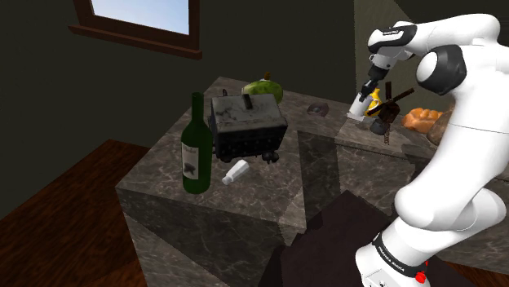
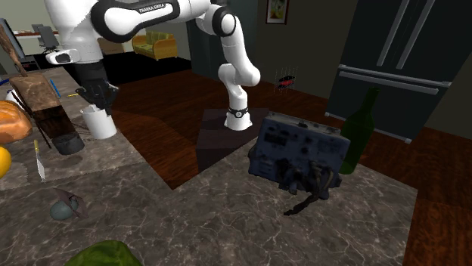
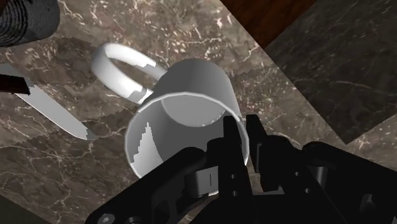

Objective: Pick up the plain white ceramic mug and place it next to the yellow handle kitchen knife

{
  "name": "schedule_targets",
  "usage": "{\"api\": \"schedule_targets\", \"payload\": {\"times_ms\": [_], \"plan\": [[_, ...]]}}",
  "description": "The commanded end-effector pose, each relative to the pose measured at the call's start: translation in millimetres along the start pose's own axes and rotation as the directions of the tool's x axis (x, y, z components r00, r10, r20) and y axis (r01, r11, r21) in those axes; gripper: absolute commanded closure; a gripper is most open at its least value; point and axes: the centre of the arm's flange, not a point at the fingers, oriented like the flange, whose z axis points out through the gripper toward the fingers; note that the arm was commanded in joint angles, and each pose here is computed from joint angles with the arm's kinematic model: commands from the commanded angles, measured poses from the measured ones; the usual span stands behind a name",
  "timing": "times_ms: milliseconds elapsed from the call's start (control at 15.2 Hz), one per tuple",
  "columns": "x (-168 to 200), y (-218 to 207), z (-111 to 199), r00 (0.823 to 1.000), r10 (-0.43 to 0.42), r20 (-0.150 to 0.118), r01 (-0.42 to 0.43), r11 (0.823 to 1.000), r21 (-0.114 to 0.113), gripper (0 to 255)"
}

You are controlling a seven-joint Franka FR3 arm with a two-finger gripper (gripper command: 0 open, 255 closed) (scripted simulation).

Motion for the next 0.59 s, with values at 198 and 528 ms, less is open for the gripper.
{"api": "schedule_targets", "payload": {"times_ms": [198, 528], "plan": [[-32, 60, 6, 1.000, -0.002, 0.000, 0.002, 1.000, 0.000, 255], [-63, 118, 11, 1.000, -0.002, 0.000, 0.002, 1.000, 0.000, 255]]}}
